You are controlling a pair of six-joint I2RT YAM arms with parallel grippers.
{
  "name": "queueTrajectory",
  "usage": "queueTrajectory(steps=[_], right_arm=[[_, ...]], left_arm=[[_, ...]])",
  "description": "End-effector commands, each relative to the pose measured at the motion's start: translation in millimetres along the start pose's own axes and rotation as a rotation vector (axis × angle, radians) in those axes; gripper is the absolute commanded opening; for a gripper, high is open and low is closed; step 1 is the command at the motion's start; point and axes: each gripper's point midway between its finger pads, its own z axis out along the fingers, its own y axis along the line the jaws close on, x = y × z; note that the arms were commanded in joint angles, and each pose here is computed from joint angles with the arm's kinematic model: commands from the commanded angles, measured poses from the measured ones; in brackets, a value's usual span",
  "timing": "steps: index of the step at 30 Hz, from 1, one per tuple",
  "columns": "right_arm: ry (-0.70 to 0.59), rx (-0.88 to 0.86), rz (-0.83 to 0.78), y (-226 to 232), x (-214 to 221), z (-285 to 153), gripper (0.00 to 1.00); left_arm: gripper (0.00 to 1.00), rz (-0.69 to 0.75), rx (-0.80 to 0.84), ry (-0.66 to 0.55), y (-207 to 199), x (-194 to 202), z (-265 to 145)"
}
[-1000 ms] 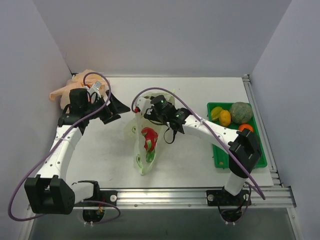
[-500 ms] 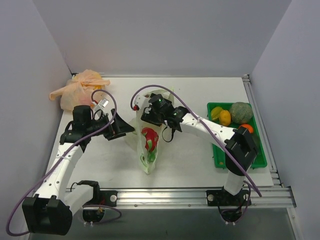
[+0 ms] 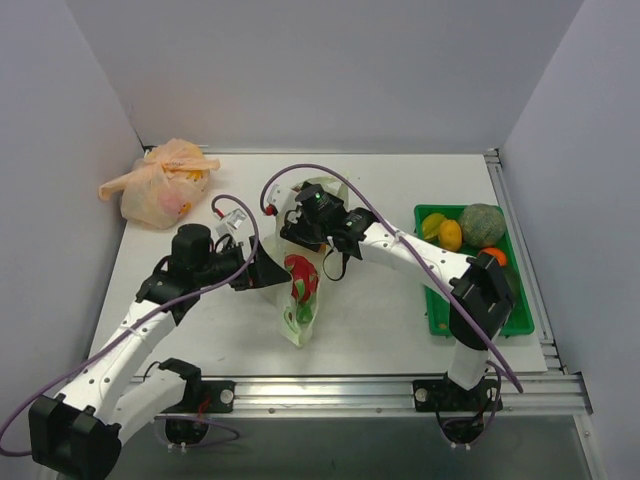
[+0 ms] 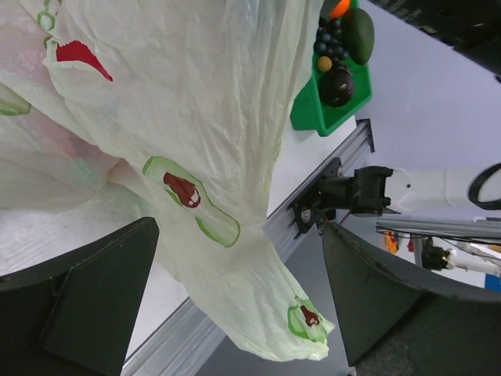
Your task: Place the fake fruits into the plastic bag and tie a complex knot
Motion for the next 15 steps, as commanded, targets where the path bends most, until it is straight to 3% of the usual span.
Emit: queueTrajectory(steps=[1, 2, 5, 6, 9, 12, 15], right_arm=[[-0.017, 0.011, 0.04, -11, -10, -7, 0.76], [-0.022, 0.009, 0.04, -11, -11, -9, 0.76], [-0.022, -0.007, 0.038, -9, -9, -14, 0.78], [-0.017, -0.015, 0.031, -7, -6, -16, 0.79], [-0.01, -0.024, -0.004, -5, 2, -19, 0.79], [0.005, -0.008, -0.015, -14, 9, -19, 0.81], [-0.002, 0.01, -0.007, -30, 9, -17, 0.85]], left_arm=[[0.97, 0.046, -0.079, -0.073, 9, -11, 12], [0.97, 0.041, -0.108, -0.071, 16, -10, 16], [0.78, 0.04, -0.142, -0.05, 25, -5, 22], [0.47, 0.037, -0.137, -0.042, 24, -4, 22], [0.0, 0.034, -0.008, -0.034, -8, -11, 17], [0.0, 0.092, 0.167, -0.067, -63, -26, 0], [0.0, 0.139, 0.223, -0.07, -89, -34, -15]])
